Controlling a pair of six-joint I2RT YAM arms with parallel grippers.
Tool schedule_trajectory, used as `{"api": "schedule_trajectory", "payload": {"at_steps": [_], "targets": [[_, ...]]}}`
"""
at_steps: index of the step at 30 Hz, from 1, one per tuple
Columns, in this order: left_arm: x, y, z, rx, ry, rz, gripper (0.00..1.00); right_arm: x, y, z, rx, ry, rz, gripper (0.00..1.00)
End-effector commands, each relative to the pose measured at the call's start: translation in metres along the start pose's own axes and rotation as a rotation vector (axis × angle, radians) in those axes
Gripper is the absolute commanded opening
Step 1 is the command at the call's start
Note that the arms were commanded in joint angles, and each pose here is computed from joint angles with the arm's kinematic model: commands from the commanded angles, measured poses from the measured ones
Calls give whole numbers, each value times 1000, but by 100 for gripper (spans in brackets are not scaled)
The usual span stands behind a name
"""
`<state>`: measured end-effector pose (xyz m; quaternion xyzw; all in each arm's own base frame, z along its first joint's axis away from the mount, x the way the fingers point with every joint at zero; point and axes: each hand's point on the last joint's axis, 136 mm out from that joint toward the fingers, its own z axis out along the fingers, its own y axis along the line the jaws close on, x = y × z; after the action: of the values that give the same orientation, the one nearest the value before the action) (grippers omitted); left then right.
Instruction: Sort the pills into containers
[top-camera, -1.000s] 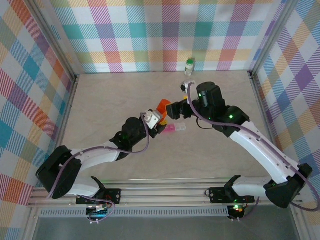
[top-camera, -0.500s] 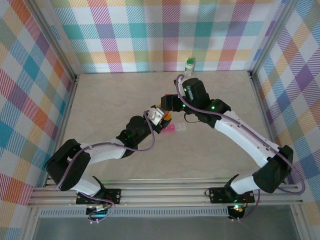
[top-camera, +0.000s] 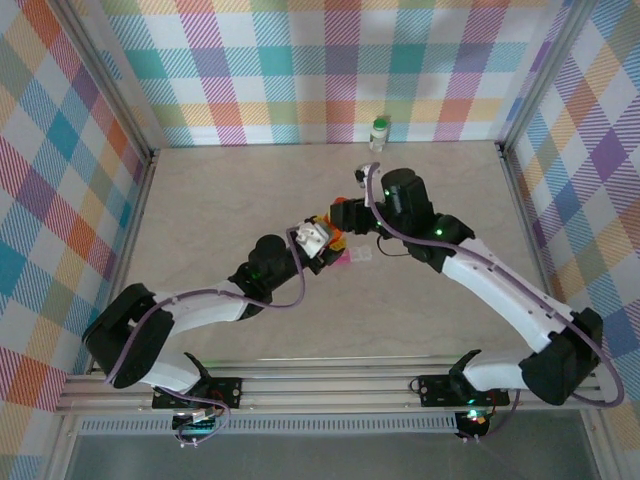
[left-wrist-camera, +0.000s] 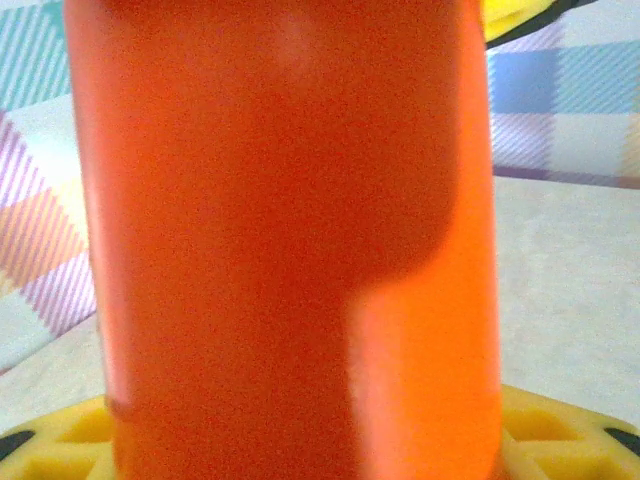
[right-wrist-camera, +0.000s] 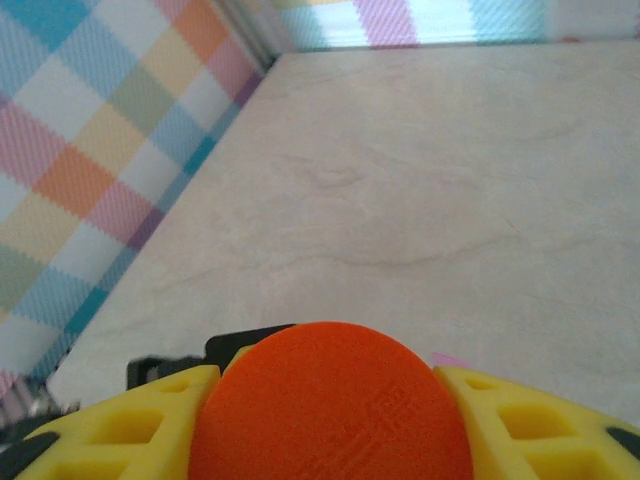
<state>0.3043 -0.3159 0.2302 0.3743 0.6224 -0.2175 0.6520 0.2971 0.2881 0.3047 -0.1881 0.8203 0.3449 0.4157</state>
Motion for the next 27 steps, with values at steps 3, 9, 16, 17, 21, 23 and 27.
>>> {"api": "schedule_trajectory", "payload": {"at_steps": [3,9,16,17,21,23,27], "targets": [[-43,-34,-54,298,-118,59,0,-4,70,-39,-368,-94,-367,15],[-56,-49,-94,407,-131,84,0,17,108,-63,-633,-27,-572,12],[-51,-50,-94,414,-100,83,0,14,118,-63,-712,-13,-619,35],[-50,-49,-93,410,-99,82,0,11,118,-61,-704,-12,-614,40],[-48,-43,-87,374,-96,84,0,4,115,-55,-667,-1,-589,65],[-47,-40,-84,354,-90,87,0,-1,112,-54,-628,-6,-573,72],[-40,-32,-79,304,-75,90,0,-13,93,-50,-462,-27,-519,86]]}}
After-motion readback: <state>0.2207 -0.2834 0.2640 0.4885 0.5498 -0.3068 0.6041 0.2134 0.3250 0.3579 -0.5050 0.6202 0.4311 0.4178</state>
